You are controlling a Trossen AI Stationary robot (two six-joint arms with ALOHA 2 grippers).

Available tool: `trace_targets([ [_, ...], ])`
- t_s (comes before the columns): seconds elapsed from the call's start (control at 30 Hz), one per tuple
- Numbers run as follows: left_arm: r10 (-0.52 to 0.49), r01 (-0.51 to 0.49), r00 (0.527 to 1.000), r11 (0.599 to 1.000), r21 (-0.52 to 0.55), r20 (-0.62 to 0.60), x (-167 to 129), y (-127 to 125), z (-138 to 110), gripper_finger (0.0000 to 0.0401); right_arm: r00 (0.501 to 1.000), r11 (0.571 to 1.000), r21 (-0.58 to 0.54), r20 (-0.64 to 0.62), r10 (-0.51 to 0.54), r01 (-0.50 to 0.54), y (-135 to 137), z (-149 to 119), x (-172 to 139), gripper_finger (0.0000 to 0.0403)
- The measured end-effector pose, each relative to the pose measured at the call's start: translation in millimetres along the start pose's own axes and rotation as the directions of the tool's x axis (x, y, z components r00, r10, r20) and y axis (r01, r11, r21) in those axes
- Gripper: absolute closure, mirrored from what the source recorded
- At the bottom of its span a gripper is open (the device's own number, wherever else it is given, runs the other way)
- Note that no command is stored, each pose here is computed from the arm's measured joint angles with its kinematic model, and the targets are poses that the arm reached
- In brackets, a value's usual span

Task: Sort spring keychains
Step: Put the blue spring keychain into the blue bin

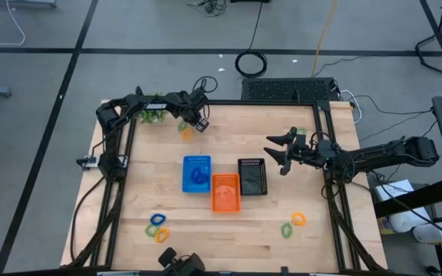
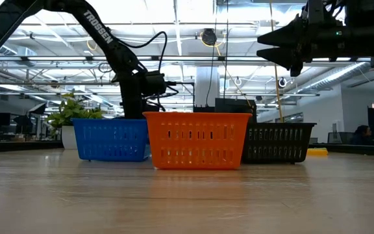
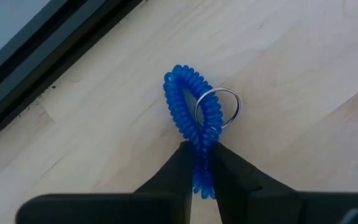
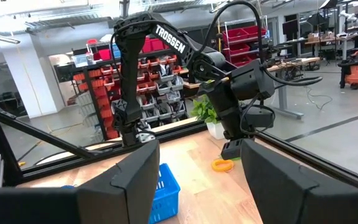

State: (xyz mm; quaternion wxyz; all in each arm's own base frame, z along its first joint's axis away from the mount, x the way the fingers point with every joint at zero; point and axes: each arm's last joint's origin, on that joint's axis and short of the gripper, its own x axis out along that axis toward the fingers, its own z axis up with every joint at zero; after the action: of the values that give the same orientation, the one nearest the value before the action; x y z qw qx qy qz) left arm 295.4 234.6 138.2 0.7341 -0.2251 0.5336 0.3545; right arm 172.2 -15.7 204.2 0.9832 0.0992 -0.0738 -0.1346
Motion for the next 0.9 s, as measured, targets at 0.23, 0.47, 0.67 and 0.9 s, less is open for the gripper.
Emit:
trace_targets([
  [0.23, 0.000, 0.000, 1.000, 1.000, 0.030, 0.000, -0.2, -3.6, -0.8, 0.0374, 1.000, 1.000, 0.000, 0.000, 0.000, 0.000, 0.0, 0.0, 0.0, 0.0190],
  [0.47, -0.003, 0.003, 1.000, 0.998, 0.055, 0.000, -0.3, -3.9, -0.9, 0.0367, 1.000, 1.000, 0.000, -0.001, 0.000, 0.000, 0.0, -0.1, 0.0, 0.0190],
  [0.67, -0.005, 0.005, 1.000, 0.998, 0.057, -0.001, -0.3, -3.9, -0.9, 0.0374, 1.000, 1.000, 0.000, -0.001, 0.000, 0.000, 0.0, -0.1, 0.0, 0.0190],
  [0.9, -0.006, 0.007, 1.000, 0.998, 0.060, -0.001, -0.3, -4.0, -0.8, 0.0369, 1.000, 1.000, 0.000, -0.001, 0.000, 0.000, 0.0, -0.2, 0.0, 0.0190],
])
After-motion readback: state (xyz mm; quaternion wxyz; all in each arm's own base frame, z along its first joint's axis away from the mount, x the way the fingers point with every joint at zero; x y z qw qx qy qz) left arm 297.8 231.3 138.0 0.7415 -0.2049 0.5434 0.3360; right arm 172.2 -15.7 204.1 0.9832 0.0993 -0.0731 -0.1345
